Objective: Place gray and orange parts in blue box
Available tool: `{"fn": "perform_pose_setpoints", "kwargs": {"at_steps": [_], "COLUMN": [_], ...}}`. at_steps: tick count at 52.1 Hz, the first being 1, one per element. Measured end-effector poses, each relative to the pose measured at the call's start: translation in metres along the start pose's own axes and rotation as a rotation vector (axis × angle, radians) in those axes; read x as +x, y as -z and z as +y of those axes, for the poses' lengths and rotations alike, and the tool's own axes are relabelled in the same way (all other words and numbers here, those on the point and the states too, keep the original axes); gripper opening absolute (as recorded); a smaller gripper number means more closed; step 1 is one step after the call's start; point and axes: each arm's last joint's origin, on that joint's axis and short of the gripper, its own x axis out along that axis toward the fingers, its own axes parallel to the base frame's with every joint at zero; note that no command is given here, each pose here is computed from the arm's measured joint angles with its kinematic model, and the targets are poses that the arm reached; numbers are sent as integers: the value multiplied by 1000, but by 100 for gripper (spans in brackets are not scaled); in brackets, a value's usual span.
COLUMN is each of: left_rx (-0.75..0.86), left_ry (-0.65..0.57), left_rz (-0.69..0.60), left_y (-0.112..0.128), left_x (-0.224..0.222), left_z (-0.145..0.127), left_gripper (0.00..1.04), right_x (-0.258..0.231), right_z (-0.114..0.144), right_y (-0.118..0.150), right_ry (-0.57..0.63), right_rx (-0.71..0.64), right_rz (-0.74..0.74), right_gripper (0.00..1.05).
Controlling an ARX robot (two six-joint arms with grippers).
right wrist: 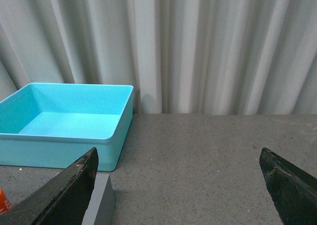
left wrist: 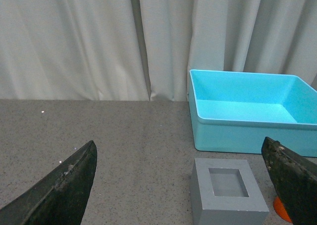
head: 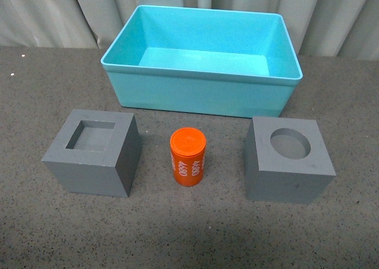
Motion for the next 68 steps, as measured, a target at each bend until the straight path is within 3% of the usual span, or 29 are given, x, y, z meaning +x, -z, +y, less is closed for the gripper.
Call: {"fn": "perform_pose_setpoints", "kwargs": {"at_steps": [39,42,44,46,50,60,68], "left_rx": [0,0,0,0,0,0,0], "left_ry": [0,0,0,-1,0,0,0], "left_rz": [0,0,0,0,0,0,0], "left_y": [0,0,0,0,0,0,0], "left_x": [0,0,0,0,0,0,0], "left_z": [0,0,0,0,0,0,0], "left_gripper": [98,98,98,98,98,98,98], "right_x": [0,1,2,5,15,56,104], "right_z": [0,0,1,3,7,23,41], "right_y": [0,-1,-2,0,-2,-9,5], "right_ry": [0,85,183,209,165,4,-78], "right_rx": [0,-68,-170,-253,-315,-240,-146], "right_rz": [0,-5,30,79,166,315,528], "right_gripper": [95,95,95,95,95,95,95]}}
